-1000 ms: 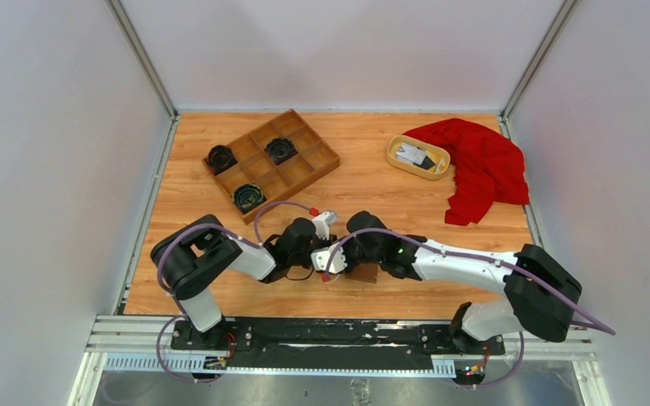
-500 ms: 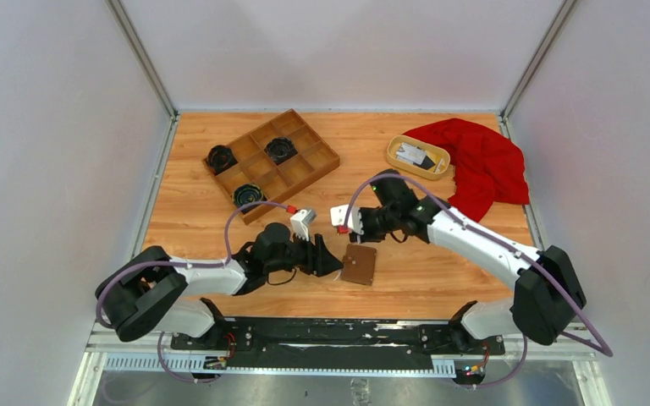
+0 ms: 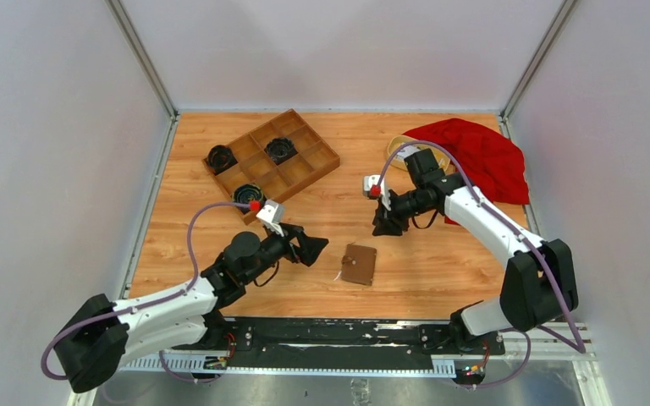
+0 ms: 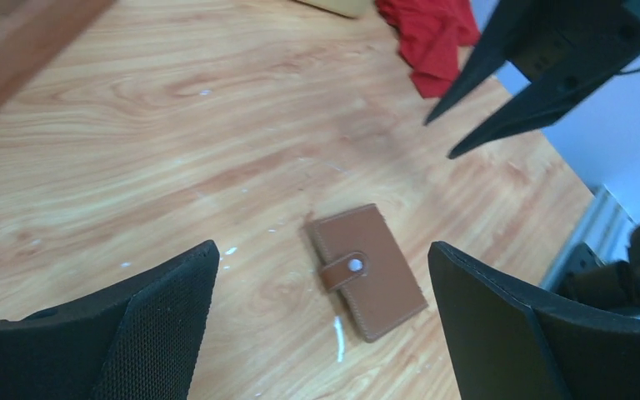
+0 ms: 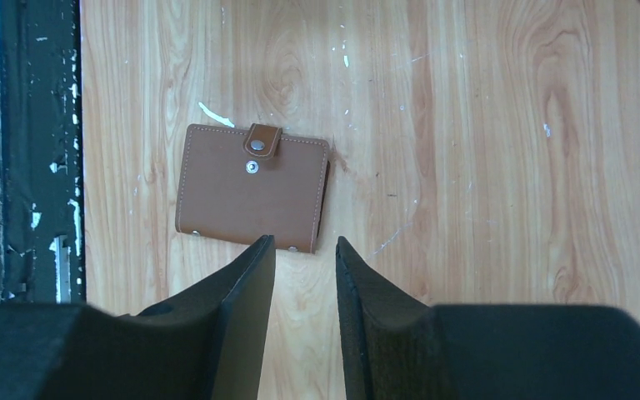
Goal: Put the credit cards into the card holder
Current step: Open the card holder at the center of the board.
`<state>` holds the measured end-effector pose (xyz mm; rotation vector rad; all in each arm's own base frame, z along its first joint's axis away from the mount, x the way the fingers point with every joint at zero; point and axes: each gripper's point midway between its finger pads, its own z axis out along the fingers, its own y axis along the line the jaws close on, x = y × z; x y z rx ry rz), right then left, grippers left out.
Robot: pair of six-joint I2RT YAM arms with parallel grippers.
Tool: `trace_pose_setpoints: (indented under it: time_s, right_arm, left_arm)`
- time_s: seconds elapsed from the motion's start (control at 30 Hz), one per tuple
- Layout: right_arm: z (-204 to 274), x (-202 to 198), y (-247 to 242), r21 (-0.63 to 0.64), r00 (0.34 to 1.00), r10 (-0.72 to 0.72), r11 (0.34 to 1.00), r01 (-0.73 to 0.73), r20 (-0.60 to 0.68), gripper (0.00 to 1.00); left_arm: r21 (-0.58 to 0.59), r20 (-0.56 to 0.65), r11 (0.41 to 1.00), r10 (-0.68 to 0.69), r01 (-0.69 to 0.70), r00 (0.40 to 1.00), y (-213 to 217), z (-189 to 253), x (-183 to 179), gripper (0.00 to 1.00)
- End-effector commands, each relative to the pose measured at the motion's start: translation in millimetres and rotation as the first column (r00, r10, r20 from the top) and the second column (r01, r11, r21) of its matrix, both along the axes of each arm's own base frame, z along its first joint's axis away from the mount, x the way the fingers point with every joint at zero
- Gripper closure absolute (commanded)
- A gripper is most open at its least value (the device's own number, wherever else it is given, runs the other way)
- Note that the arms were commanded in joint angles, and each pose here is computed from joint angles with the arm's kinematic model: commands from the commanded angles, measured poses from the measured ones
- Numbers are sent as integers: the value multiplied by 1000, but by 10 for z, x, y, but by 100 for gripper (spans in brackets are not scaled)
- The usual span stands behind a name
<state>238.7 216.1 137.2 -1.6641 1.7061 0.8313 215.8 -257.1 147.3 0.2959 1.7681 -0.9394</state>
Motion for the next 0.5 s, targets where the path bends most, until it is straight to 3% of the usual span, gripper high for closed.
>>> trace_pose_setpoints:
  time_s: [0.0, 0.1, 0.3, 0.47]
  right_arm:
    - [89, -53, -17, 47, 995, -20, 999, 24, -95, 63]
    - [111, -17, -41, 47, 991, -55, 997, 61, -121, 63]
    - [230, -131, -117, 17, 973, -115, 993, 121, -202, 63]
    - [137, -271, -242, 18, 971, -114, 993, 120, -212, 62]
  left_arm:
    - [31, 19, 990, 140, -141, 990, 285, -95, 133, 0]
    - [7, -34, 1000, 17, -16, 999, 89, -107, -10, 4]
    - [11, -174, 974, -223, 228, 959, -361, -223, -285, 0]
    - [335, -139, 932, -97, 139, 986, -377, -452, -260, 0]
